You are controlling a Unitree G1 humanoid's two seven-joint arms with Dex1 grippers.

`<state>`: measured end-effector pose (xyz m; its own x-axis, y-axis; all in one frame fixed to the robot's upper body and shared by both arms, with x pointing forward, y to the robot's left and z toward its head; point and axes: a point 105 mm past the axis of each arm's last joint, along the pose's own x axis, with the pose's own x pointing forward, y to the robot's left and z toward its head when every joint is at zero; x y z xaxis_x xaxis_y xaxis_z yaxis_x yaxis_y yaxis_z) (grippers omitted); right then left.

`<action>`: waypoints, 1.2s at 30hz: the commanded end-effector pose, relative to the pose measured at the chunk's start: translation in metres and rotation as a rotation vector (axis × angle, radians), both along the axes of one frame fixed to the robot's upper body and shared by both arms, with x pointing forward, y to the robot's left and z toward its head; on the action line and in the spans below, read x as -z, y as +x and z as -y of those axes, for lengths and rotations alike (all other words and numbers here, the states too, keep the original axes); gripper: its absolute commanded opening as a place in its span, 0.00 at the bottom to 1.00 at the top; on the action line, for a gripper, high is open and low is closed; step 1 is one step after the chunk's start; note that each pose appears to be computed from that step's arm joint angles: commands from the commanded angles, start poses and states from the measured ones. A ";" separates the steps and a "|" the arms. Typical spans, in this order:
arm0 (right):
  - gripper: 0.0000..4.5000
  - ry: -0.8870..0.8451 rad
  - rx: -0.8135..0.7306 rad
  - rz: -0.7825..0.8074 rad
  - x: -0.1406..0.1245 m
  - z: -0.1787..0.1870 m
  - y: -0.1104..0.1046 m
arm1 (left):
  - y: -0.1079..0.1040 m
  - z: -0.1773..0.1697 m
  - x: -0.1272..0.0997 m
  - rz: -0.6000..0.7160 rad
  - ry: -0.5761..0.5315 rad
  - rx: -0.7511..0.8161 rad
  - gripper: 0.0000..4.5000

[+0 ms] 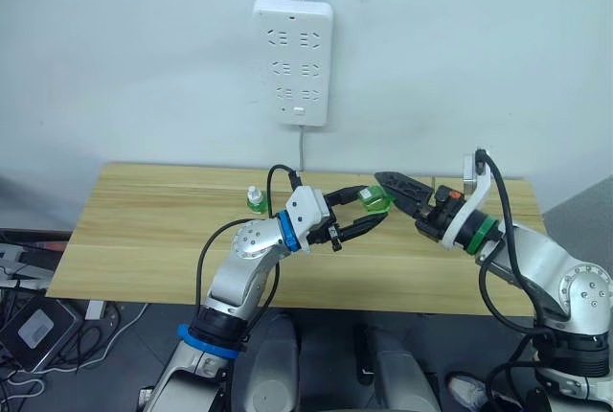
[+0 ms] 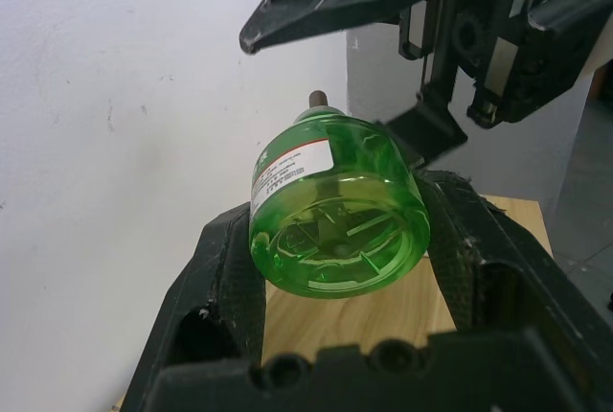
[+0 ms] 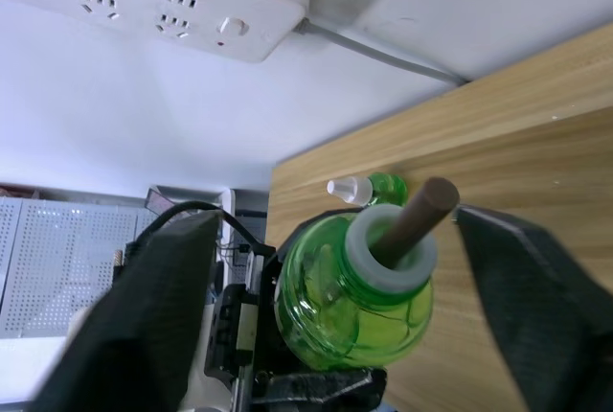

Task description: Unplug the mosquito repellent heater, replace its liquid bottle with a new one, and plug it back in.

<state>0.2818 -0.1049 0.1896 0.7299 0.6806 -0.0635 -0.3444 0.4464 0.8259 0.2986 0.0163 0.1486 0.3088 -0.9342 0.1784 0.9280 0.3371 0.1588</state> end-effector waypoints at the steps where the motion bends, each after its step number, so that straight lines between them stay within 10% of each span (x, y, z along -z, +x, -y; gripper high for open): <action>1: 0.55 0.018 -0.014 0.037 -0.009 -0.002 -0.007 | -0.007 0.004 -0.009 0.050 -0.015 0.028 0.50; 6: 0.18 0.023 -0.017 0.034 -0.008 -0.002 -0.008 | -0.009 0.006 -0.009 0.053 -0.014 0.036 0.50; 9: 0.18 0.031 -0.023 0.037 -0.008 -0.004 -0.009 | -0.008 0.007 -0.011 0.057 -0.019 0.031 0.50; 16: 0.18 -0.099 0.062 -0.023 0.013 0.019 0.002 | -0.005 -0.004 -0.010 0.025 0.034 0.043 1.00; 25: 0.18 -0.944 0.336 0.408 0.082 0.074 0.059 | -0.018 -0.018 0.003 -0.014 0.203 0.156 1.00; 36: 0.18 -1.122 0.445 0.450 0.127 0.097 0.080 | 0.004 -0.023 -0.006 -0.002 0.184 0.080 1.00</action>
